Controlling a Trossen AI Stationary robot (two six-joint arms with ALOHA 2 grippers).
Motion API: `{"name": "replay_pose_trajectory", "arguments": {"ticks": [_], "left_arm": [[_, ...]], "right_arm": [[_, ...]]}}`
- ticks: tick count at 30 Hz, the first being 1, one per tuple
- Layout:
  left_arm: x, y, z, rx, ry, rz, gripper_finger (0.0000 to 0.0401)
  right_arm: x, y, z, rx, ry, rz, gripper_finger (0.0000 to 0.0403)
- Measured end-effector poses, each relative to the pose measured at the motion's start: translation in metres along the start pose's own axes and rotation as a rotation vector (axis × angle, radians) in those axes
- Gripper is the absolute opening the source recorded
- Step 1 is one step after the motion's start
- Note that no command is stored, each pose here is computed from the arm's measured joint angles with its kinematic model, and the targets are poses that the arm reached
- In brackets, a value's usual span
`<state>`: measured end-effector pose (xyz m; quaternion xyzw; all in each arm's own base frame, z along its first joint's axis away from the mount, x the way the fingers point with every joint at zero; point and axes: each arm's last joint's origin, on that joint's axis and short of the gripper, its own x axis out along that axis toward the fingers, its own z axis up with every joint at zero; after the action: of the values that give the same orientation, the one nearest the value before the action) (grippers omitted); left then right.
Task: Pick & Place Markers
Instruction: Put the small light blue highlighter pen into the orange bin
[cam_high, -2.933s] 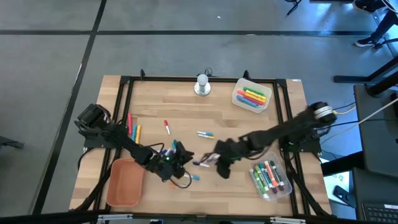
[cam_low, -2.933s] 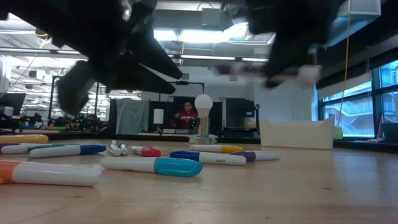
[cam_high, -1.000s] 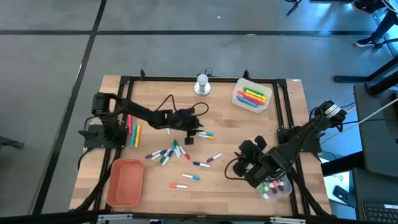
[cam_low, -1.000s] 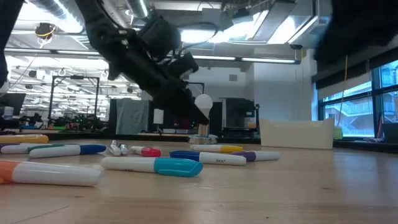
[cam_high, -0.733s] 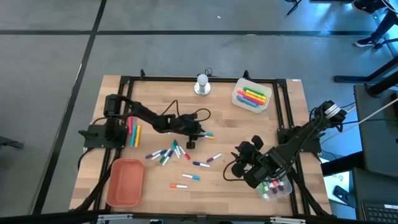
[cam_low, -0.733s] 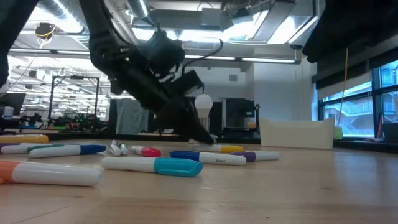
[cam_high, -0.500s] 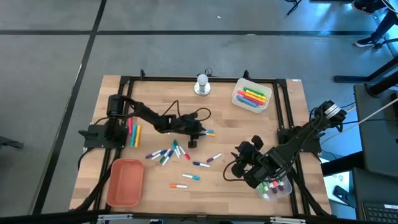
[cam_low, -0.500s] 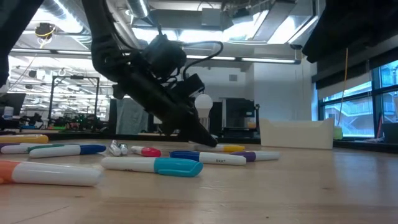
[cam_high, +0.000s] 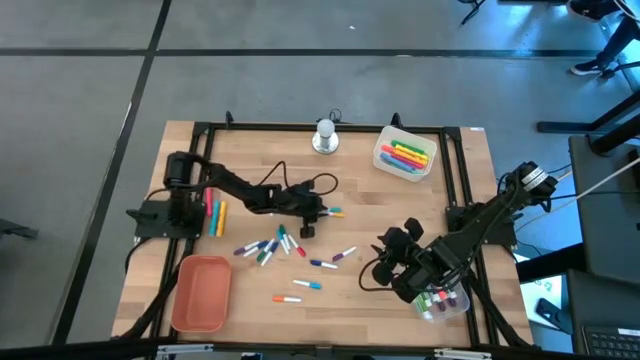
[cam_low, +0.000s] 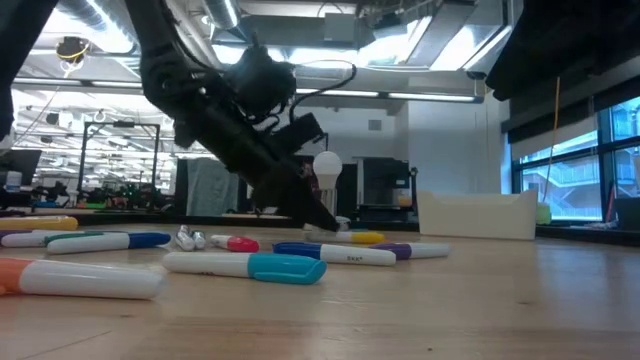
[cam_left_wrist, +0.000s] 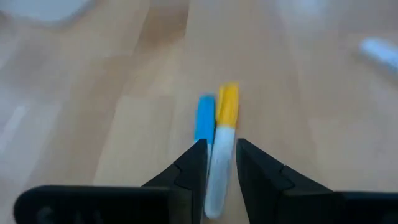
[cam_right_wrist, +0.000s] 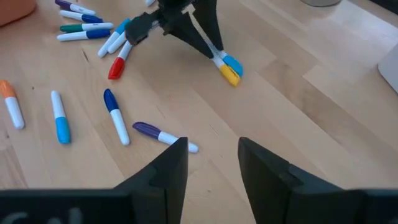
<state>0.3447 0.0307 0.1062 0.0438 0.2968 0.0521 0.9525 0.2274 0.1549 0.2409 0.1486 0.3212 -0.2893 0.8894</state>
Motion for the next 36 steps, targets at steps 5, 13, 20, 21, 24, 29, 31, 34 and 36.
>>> {"name": "replay_pose_trajectory", "arguments": {"ticks": [5, 13, 20, 21, 24, 29, 31, 34, 36], "left_arm": [[-0.011, 0.006, 0.017, 0.036, -0.065, 0.057, 0.0083], [-0.005, 0.011, -0.002, 0.042, 0.065, -0.021, 0.0089], [-0.005, 0.01, -0.005, 0.022, 0.095, -0.045, 0.0102], [-0.005, 0.01, -0.004, 0.021, 0.092, -0.045, 0.0103], [-0.004, 0.01, -0.005, 0.022, 0.082, -0.05, 0.0105], [-0.004, 0.01, 0.001, 0.015, 0.023, -0.06, 0.0106], [-0.004, 0.009, 0.002, 0.016, 0.007, -0.074, 0.0109], [-0.004, 0.007, 0.002, 0.015, 0.008, -0.123, 0.0115], [-0.004, 0.005, 0.001, 0.017, 0.018, -0.151, 0.012]], "right_arm": [[0.0, 0.0, 0.0, 0.0, 0.0, 0.0, 0.0143], [0.0, 0.0, 0.0, 0.0, 0.013, 0.005, 0.0142], [0.0, 0.0, -0.001, 0.0, 0.016, 0.006, 0.0142], [0.0, 0.0, -0.001, 0.001, 0.016, 0.006, 0.0142], [0.0, 0.0, -0.001, 0.003, 0.016, 0.007, 0.0142], [0.0, 0.0, -0.001, 0.005, 0.015, 0.007, 0.0142], [0.0, 0.0, -0.001, 0.005, 0.015, 0.007, 0.0142], [0.0, 0.0, -0.001, 0.005, 0.016, 0.007, 0.0142], [0.0, 0.0, -0.001, 0.005, 0.016, 0.008, 0.0142]]}}
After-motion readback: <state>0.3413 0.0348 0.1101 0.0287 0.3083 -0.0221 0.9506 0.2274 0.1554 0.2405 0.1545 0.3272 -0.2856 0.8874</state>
